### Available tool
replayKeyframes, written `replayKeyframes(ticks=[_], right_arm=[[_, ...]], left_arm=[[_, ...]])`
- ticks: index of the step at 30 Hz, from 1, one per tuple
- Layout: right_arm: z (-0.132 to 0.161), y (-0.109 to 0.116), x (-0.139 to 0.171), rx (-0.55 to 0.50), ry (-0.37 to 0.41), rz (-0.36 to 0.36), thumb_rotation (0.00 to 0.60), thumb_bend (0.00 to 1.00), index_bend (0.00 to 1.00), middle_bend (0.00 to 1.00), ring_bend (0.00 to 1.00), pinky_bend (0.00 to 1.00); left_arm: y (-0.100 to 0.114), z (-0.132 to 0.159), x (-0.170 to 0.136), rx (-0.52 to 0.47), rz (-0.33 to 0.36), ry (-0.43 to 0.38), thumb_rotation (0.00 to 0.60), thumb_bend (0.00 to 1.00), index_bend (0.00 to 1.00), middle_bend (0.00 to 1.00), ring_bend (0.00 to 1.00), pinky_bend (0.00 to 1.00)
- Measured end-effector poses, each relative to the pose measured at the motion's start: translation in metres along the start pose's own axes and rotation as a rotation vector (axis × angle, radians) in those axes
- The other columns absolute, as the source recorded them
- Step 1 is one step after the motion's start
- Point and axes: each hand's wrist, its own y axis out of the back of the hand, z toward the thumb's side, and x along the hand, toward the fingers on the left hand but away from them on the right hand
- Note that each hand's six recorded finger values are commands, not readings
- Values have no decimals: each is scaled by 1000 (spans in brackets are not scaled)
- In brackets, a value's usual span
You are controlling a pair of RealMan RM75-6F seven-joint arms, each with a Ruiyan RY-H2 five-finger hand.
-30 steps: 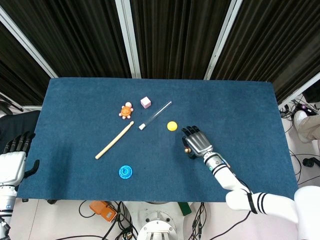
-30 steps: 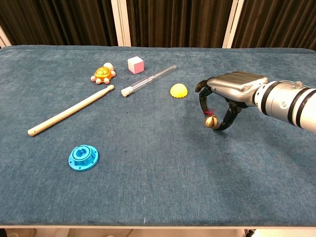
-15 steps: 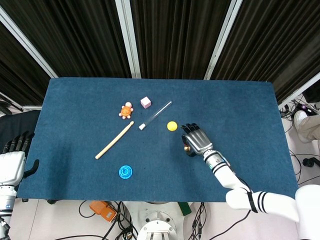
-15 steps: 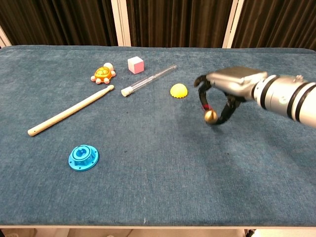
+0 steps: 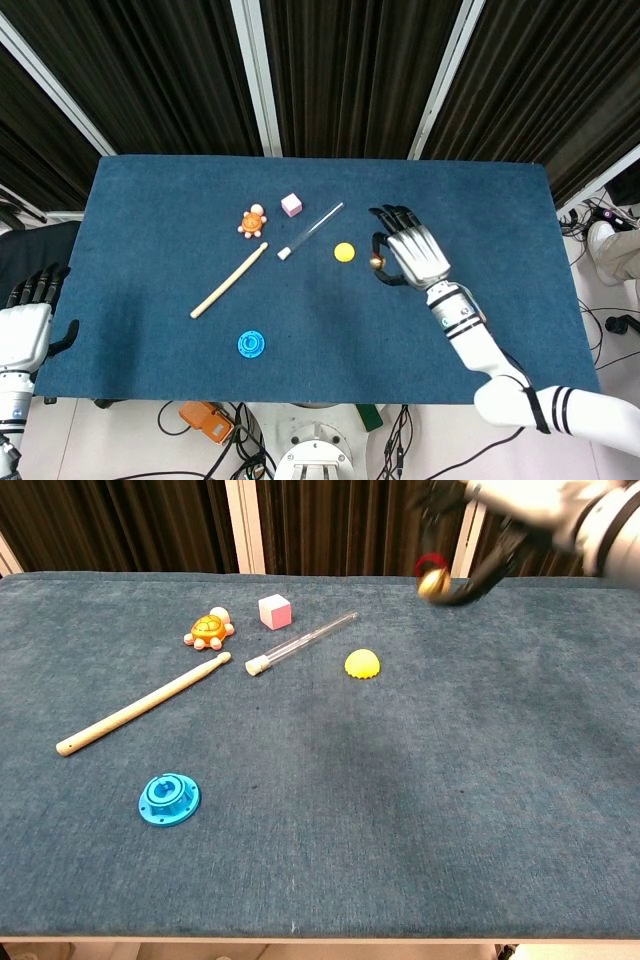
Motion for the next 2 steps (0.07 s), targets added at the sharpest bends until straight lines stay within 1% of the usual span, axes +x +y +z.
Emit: replayKeyframes(ticks=[2], right_arm=[[-2,10,5,-1,-3,-21,600,457,660,170,145,152]], left_arm=[[0,0,0,0,1,1,600,368,55,0,24,100]])
